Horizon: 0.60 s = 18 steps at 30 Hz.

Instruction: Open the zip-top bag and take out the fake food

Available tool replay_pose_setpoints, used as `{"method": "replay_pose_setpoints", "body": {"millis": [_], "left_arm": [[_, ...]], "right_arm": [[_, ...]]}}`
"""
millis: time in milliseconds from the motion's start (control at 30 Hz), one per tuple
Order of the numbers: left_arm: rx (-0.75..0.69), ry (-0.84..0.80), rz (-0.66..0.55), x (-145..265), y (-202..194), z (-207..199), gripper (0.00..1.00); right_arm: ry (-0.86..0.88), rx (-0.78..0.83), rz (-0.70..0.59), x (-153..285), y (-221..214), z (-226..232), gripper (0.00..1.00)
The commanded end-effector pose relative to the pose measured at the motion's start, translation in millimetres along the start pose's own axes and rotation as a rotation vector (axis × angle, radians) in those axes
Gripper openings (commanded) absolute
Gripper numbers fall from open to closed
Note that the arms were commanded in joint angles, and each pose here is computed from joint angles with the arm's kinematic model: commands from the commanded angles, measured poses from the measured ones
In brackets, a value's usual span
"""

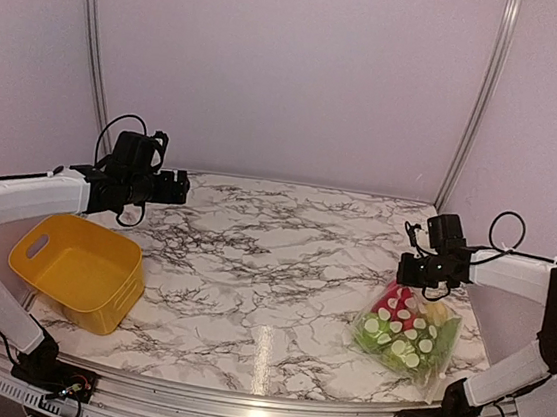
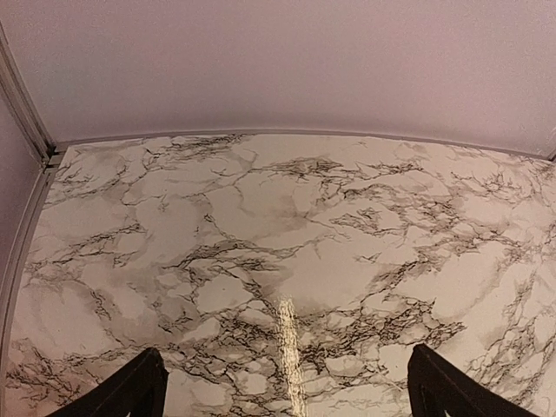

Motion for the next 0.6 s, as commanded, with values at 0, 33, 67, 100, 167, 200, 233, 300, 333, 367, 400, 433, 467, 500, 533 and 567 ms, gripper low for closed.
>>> {"method": "replay_pose_setpoints", "body": {"millis": [0,33,67,100,167,200,233,300,333,367,400,433,467,500,533,567], "left_arm": [[0.022,-0.021,0.012,0,-11,0,0.99],[0.026,-0.031,0.010,1,-11,0,0.99],[0.029,-0.042,0.011,2,-12,-1,0.99],[0.032,-0.054,0.011,3,-13,-3,0.99],[0.034,-0.072,0.018,4,-16,-5,0.99],[0.032,-0.081,0.024,5,-18,-6,0.99],[0.025,-0.089,0.029,6,-20,-8,0.99],[0.017,-0.114,0.040,7,-24,-13,0.99],[0.014,-0.131,0.046,7,-27,-17,0.99],[0.011,-0.153,0.052,9,-29,-22,0.99],[0.007,-0.172,0.058,10,-32,-27,0.99],[0.001,-0.189,0.062,11,-36,-32,0.99],[-0.006,-0.208,0.068,13,-41,-37,0.99],[-0.009,-0.223,0.072,14,-45,-42,0.99],[-0.005,-0.236,0.077,15,-49,-46,0.99],[0.000,-0.251,0.086,15,-54,-50,0.99]], "right_arm": [[0.098,0.028,-0.030,-8,20,26,0.00],[0.115,0.024,-0.056,-8,29,30,0.00],[0.137,0.018,-0.082,-8,37,35,0.00],[0.162,0.010,-0.108,-8,46,39,0.00],[0.216,0.000,-0.155,-10,62,52,0.00],[0.241,-0.002,-0.169,-14,69,60,0.00],[0.264,0.007,-0.179,-17,75,70,0.00],[0.297,0.034,-0.193,-25,90,91,0.00],[0.315,0.048,-0.201,-29,99,102,0.00],[0.341,0.061,-0.212,-31,107,116,0.00],[0.364,0.074,-0.221,-35,115,129,0.00],[0.387,0.079,-0.234,-37,124,143,0.00],[0.414,0.087,-0.239,-41,131,158,0.00],[0.441,0.095,-0.243,-44,138,172,0.00],[0.476,0.102,-0.276,-44,151,188,0.00],[0.502,0.111,-0.289,-46,158,203,0.00]]}}
Point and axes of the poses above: each gripper's point midway between its finger pads, its own x axis back along the fingers, its own z axis along the line the jaws close on, y = z × x, the point moved 2 cm from there along x, back along the fingers, and after that the axes turned 15 degrees about x, right-handed, at the moved point
